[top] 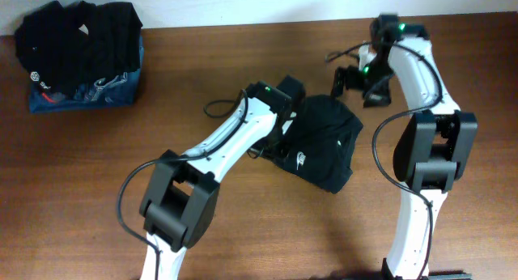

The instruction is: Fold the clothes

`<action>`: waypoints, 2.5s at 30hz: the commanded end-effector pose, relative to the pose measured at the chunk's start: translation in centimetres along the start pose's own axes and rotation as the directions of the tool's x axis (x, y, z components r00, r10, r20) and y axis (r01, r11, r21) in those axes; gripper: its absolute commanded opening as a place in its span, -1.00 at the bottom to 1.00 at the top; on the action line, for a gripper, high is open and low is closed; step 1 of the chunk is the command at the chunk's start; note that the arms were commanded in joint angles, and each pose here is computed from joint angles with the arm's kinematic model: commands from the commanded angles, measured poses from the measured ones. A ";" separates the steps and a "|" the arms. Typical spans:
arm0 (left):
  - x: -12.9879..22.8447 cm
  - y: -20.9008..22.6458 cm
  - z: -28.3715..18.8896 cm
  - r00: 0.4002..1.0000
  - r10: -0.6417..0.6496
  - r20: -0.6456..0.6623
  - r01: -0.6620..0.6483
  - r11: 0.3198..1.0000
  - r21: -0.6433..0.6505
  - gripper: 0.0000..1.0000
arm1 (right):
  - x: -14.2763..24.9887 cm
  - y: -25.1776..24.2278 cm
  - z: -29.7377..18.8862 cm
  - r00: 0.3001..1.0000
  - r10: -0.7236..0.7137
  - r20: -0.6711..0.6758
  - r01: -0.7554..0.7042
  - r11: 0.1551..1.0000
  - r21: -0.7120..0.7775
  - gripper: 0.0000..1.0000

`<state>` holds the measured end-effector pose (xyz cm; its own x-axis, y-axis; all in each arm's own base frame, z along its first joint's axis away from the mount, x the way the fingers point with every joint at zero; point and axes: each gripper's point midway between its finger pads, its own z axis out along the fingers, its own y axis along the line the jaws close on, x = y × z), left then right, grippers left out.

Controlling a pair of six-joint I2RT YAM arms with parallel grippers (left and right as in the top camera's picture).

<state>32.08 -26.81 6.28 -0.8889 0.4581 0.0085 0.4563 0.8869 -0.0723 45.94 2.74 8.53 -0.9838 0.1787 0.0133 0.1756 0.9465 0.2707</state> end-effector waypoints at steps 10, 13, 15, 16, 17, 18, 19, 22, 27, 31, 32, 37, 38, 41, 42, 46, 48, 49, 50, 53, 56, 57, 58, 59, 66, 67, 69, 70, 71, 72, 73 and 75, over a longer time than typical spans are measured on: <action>-5.7 -1.2 -3.4 0.955 0.122 0.272 -0.131 0.991 0.015 0.90 | 3.8 -2.0 -4.6 0.993 0.004 -0.120 0.008 0.995 0.103 0.98; -7.2 -1.8 -3.7 0.919 0.208 0.334 -0.223 0.975 0.005 0.98 | 3.8 -3.1 -4.9 0.992 0.032 -0.119 -0.020 0.994 0.103 0.97; -8.5 -1.6 -3.9 0.896 0.238 0.375 -0.252 0.968 -0.011 0.98 | 3.8 -3.9 -5.1 0.991 0.050 -0.120 -0.038 0.994 0.103 0.98; -8.9 -1.3 -3.8 0.889 0.244 0.386 -0.258 0.966 -0.017 0.98 | 3.8 -4.1 -5.2 0.991 0.056 -0.122 -0.044 0.994 0.103 0.98; -9.7 -0.6 -3.8 0.884 0.233 0.406 -0.246 0.969 -0.020 0.98 | 3.9 -4.4 -5.3 0.990 0.063 -0.123 -0.050 0.993 0.103 0.98; -10.1 -0.1 -3.7 0.882 0.222 0.415 -0.238 0.971 -0.015 0.98 | 3.9 -4.5 -5.3 0.990 0.061 -0.124 -0.049 0.994 0.100 0.97; -10.4 0.2 -3.7 0.880 0.211 0.425 -0.234 0.972 0.002 0.98 | 3.9 -4.5 -5.4 0.991 0.048 -0.125 -0.037 0.996 0.087 0.98; -10.8 0.2 -3.8 0.869 0.190 0.457 -0.298 0.938 0.178 0.98 | 3.8 -4.1 -5.6 0.992 0.010 -0.124 -0.009 1.000 0.006 0.98; -10.8 1.3 -2.0 0.882 0.142 0.448 -0.327 0.871 0.366 0.98 | 3.3 -6.0 -6.5 0.993 0.066 -0.100 -0.074 0.994 -0.075 0.98; -10.6 0.6 -0.5 0.891 0.143 0.431 -0.340 0.839 0.425 0.98 | 3.3 -8.4 -7.2 0.988 0.125 -0.087 -0.131 0.988 -0.078 0.97; -10.6 0.5 -0.1 0.893 0.144 0.426 -0.339 0.838 0.428 0.98 | 3.3 -8.8 -7.3 0.988 0.129 -0.084 -0.136 0.988 -0.080 0.98; -10.8 -0.3 0.7 0.891 0.139 0.432 -0.355 0.806 0.473 0.98 | 3.2 -9.4 -7.5 0.989 0.123 -0.077 -0.130 0.988 -0.086 0.98; -10.8 -0.5 0.9 0.891 0.137 0.432 -0.358 0.797 0.487 0.98 | 3.2 -9.4 -7.5 0.989 0.123 -0.077 -0.129 0.988 -0.086 0.97; -10.6 -0.6 2.4 0.912 0.117 0.393 -0.325 0.791 0.518 0.98 | 3.2 -9.4 -7.5 0.990 0.119 -0.077 -0.125 0.988 -0.087 0.97; -10.5 -0.6 2.5 0.915 0.115 0.387 -0.319 0.791 0.521 0.98 | 3.2 -9.4 -7.5 0.990 0.119 -0.077 -0.125 0.988 -0.087 0.98; -10.3 -0.5 3.8 0.926 0.110 0.360 -0.301 0.791 0.532 0.98 | 3.2 -9.3 -7.5 0.992 0.101 -0.075 -0.108 0.989 -0.096 0.98; -10.2 -0.7 4.2 0.929 0.113 0.352 -0.299 0.791 0.535 0.98 | 3.2 -9.2 -7.5 0.992 0.101 -0.074 -0.108 0.989 -0.099 0.97; -10.0 -0.9 4.7 0.934 0.112 0.339 -0.291 0.790 0.540 0.98 | 3.2 -9.2 -7.5 0.992 0.101 -0.074 -0.108 0.989 -0.099 0.98; -9.9 -1.1 5.1 0.938 0.111 0.328 -0.284 0.789 0.545 0.98 | 3.2 -9.2 -7.5 0.992 0.101 -0.074 -0.108 0.989 -0.099 0.98; -9.2 -2.6 5.9 0.949 0.111 0.294 -0.273 0.754 0.598 0.98 | 3.2 -9.2 -7.5 0.992 0.101 -0.074 -0.108 0.989 -0.099 0.98; -7.9 -4.8 5.6 0.956 0.129 0.263 -0.276 0.702 0.657 0.98 | 3.2 -9.2 -7.5 0.992 0.101 -0.074 -0.108 0.989 -0.099 0.98; -7.6 -5.3 5.7 0.958 0.138 0.250 -0.273 0.700 0.661 0.98 | 3.2 -9.2 -7.5 0.992 0.101 -0.074 -0.108 0.989 -0.099 0.98; -7.0 -6.0 5.8 0.961 0.152 0.230 -0.269 0.697 0.665 0.99 | 3.2 -9.2 -7.5 0.992 0.101 -0.074 -0.108 0.989 -0.099 0.98; -6.2 -7.1 5.9 0.963 0.173 0.205 -0.267 0.692 0.670 0.97 | 3.2 -9.2 -7.5 0.992 0.101 -0.074 -0.108 0.989 -0.099 0.98; -5.3 -8.6 6.1 0.963 0.199 0.183 -0.270 0.687 0.675 -0.26 | 3.2 -9.2 -7.5 0.992 0.101 -0.074 -0.108 0.989 -0.099 0.98; -5.4 -8.3 6.1 0.964 0.193 0.184 -0.267 0.688 0.675 -0.42 | 3.2 -9.2 -7.5 0.992 0.101 -0.074 -0.108 0.989 -0.099 0.97; -5.6 -7.9 6.0 0.965 0.184 0.186 -0.262 0.691 0.674 -0.57 | 3.2 -9.2 -7.5 0.992 0.101 -0.074 -0.108 0.989 -0.099 0.98; -5.7 -7.6 6.0 0.966 0.179 0.186 -0.258 0.692 0.674 -0.68 | 3.2 -9.2 -7.6 0.992 0.101 -0.074 -0.108 0.989 -0.099 0.98; -5.8 -7.3 6.0 0.967 0.172 0.186 -0.253 0.694 0.674 -0.76 | 3.2 -9.2 -7.5 0.992 0.101 -0.074 -0.108 0.989 -0.099 0.98; -6.0 -6.9 6.0 0.969 0.164 0.187 -0.247 0.696 0.674 -0.95 | 3.2 -9.2 -7.5 0.992 0.101 -0.074 -0.108 0.989 -0.099 0.98; -6.0 -6.6 5.9 0.969 0.158 0.187 -0.244 0.697 0.674 -0.98 | 3.2 -9.2 -7.5 0.992 0.101 -0.074 -0.108 0.989 -0.099 0.97; -6.1 -6.5 5.9 0.970 0.156 0.188 -0.243 0.698 0.674 -0.98 | 3.2 -9.2 -7.5 0.992 0.101 -0.074 -0.108 0.989 -0.099 0.97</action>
<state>33.80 -36.44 1.34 -0.7875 0.5829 -0.2002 0.5216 0.4573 -0.7203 40.91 -8.02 13.00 -0.9560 0.2691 0.1168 0.2931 0.8932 0.3411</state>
